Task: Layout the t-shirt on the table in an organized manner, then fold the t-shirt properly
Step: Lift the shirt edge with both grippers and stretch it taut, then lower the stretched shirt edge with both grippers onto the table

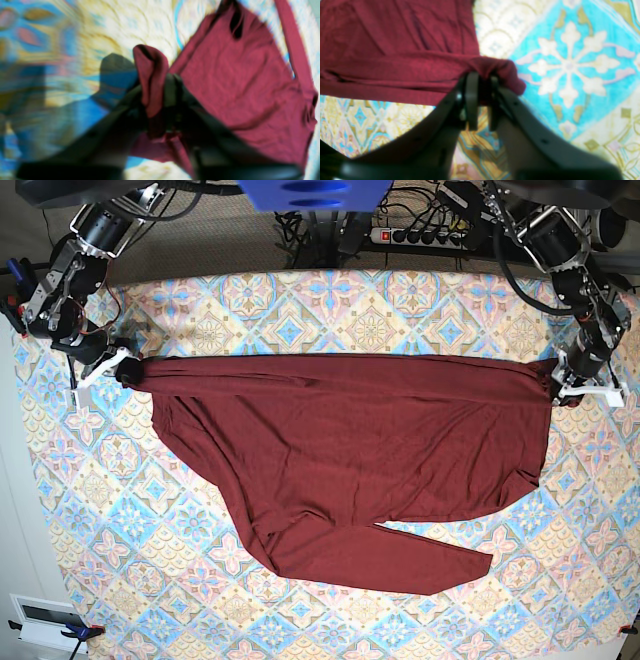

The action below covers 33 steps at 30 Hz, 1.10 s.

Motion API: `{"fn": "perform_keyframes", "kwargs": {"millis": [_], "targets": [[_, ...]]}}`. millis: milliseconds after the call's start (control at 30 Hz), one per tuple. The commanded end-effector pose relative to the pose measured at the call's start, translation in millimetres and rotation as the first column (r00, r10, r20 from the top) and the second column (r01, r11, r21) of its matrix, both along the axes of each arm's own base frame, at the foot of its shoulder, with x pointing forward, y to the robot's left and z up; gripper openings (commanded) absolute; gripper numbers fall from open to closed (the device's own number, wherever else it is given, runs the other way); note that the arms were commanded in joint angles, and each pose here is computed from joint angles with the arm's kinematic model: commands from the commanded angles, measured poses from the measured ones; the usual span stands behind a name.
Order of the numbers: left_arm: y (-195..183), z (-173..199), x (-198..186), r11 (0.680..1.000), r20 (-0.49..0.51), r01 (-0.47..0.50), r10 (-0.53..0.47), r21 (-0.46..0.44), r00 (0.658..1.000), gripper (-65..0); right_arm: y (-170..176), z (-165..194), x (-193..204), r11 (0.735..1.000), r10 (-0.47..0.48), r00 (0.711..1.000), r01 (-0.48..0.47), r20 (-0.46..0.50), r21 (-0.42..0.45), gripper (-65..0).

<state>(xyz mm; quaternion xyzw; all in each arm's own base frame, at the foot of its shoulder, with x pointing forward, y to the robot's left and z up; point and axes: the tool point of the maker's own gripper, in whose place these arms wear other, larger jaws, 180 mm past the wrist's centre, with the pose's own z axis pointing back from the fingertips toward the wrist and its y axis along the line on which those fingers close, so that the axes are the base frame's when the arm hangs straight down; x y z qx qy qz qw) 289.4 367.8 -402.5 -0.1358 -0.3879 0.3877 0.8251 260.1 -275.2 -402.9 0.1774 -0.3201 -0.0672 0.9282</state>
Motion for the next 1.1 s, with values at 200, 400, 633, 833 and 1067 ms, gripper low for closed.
{"fn": "perform_keyframes", "kwargs": {"millis": [200, 400, 633, 833, 1067], "targets": [[7, 21, -2, 0.997, -0.008, 0.072, -0.072, -0.006, 0.997, -34.2, -9, 16, 9, 1.0, -0.001, 0.999, 0.002, 0.054, -0.025, -51.9], [7, 43, -22, 0.985, -0.012, 0.157, -0.157, 0.068, 0.988, -33.2, -6, 29, 0, 0.996, 0.041, 0.996, -0.034, 0.078, -0.088, -51.7], [10, 35, -54, 0.974, -0.093, 0.198, -0.188, 0.108, 0.978, -33.2, 32, 47, 4, 0.971, 0.197, 0.974, -0.178, 0.112, -0.157, -51.7], [9, 27, -66, 0.975, -0.124, 0.199, -0.186, 0.098, 0.975, -32.9, 75, 49, -1, 0.942, 0.318, 0.937, -0.295, 0.145, -0.16, -51.7], [-4, 21, -57, 0.982, -0.084, 0.178, -0.172, 0.068, 0.982, -32.9, 93, 38, -13, 0.929, 0.362, 0.925, -0.347, 0.117, -0.132, -51.7]]}}
